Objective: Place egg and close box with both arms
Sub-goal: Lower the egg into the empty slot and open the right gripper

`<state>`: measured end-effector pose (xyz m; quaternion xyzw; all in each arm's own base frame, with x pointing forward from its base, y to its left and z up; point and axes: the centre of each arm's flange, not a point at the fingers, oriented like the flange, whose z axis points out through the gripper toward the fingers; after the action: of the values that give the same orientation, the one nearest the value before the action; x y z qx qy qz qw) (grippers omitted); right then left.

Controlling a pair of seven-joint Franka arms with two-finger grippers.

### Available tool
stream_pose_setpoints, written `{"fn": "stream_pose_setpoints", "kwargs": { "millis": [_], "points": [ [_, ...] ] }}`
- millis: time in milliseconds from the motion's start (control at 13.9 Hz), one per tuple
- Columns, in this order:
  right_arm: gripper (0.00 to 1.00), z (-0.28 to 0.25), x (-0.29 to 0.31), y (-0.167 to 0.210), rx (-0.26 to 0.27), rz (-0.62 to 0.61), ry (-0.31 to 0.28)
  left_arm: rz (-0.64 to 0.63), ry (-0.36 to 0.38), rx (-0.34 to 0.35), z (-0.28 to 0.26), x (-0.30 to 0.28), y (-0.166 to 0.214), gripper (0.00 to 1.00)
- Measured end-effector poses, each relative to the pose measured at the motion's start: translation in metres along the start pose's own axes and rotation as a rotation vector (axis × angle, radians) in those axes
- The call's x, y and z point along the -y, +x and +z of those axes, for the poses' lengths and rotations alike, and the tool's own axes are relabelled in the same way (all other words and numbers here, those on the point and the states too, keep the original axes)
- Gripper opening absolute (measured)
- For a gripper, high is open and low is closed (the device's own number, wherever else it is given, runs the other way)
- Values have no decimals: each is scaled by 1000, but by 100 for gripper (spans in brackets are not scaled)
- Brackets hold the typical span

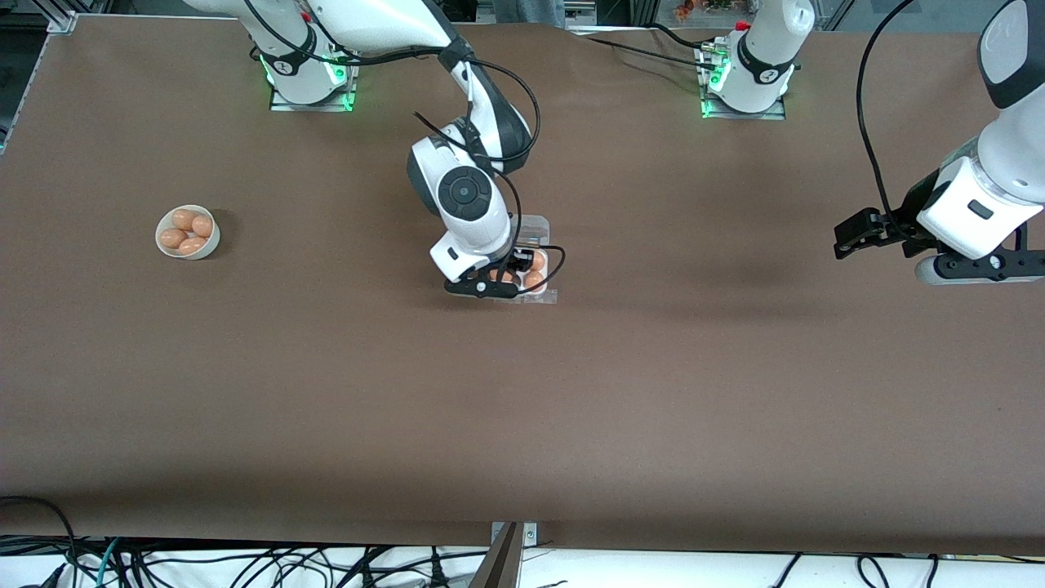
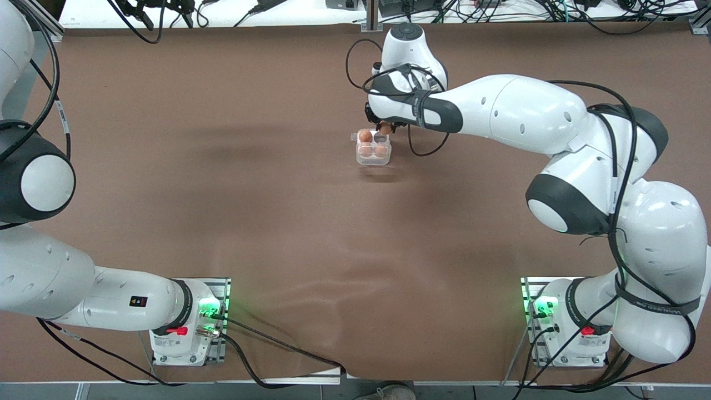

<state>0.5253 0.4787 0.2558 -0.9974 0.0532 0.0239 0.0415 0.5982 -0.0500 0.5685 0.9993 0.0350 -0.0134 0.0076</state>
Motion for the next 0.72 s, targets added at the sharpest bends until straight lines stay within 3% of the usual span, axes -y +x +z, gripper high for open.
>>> {"fn": "stream_pose_setpoints", "kwargs": {
  "millis": [576, 720],
  "points": [
    [48, 13, 1, 2, -17, 5, 4, -2, 0, 1, 0, 1, 0, 100],
    [63, 16, 3, 0, -16, 4, 6, -2, 0, 1, 0, 1, 0, 100]
  ]
}}
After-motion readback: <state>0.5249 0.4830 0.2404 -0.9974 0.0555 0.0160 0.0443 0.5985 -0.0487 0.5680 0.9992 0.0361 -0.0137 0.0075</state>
